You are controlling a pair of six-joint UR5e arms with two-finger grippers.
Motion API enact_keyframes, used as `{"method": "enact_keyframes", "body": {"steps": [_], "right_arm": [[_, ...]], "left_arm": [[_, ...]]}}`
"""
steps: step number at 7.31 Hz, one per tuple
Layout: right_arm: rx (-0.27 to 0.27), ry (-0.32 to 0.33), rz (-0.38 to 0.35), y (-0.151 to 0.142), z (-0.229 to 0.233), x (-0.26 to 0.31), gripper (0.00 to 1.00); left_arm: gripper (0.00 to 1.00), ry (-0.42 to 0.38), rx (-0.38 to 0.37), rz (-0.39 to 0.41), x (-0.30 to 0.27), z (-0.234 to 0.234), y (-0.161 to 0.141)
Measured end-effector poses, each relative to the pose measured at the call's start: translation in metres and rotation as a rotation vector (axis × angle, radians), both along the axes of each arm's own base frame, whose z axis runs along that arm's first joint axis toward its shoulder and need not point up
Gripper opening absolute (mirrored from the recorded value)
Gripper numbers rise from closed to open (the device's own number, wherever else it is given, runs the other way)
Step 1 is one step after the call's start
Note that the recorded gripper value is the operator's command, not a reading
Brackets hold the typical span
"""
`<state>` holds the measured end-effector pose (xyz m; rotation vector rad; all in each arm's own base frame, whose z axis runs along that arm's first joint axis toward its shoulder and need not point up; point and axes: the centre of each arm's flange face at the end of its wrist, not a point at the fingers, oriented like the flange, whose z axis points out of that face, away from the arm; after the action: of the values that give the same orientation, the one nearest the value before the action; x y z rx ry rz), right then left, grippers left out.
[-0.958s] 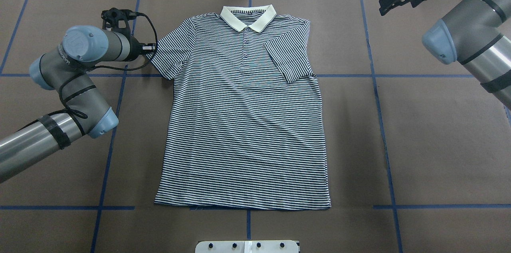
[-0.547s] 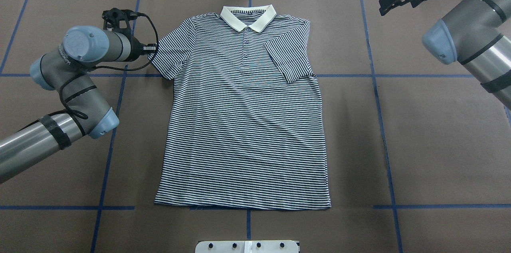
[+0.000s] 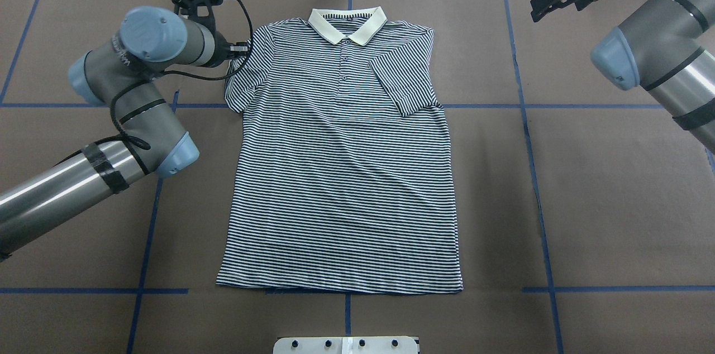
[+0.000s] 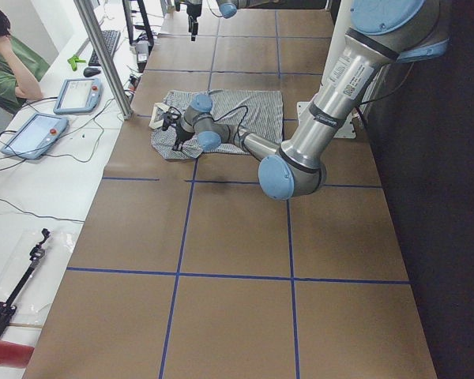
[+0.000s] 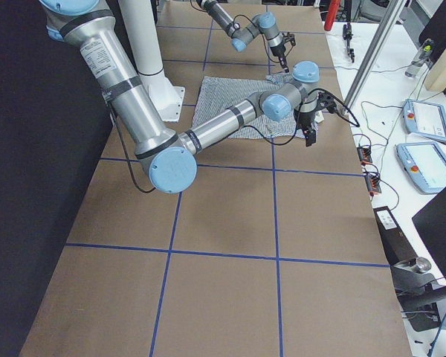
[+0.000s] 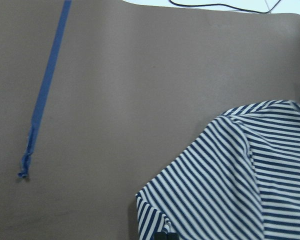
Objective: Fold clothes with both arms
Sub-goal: 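Fold the sleeve inward toward the shirt's center with the left gripper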
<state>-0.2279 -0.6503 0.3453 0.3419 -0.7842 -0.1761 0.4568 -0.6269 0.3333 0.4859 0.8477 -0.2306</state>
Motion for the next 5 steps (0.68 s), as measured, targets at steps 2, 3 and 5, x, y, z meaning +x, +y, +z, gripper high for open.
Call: {"method": "enact_keyframes", "body": {"steps": [2,3,5], "right_arm": [[-0.001,-0.001,0.001,0.000,0.000,0.000,1.00],[-0.001,-0.001,0.001,0.000,-0.001,-0.001,1.00],[-0.001,-0.002,0.001,0.000,-0.002,-0.001,1.00]], "left_arm": [[0.00,-0.017,-0.070,-0.007,0.032,-0.061,-0.006],[0.00,-0.006,-0.115,-0.020,0.057,-0.086,-0.007],[0.71,0.015,-0.167,-0.047,0.097,-0.119,-0.003]]}}
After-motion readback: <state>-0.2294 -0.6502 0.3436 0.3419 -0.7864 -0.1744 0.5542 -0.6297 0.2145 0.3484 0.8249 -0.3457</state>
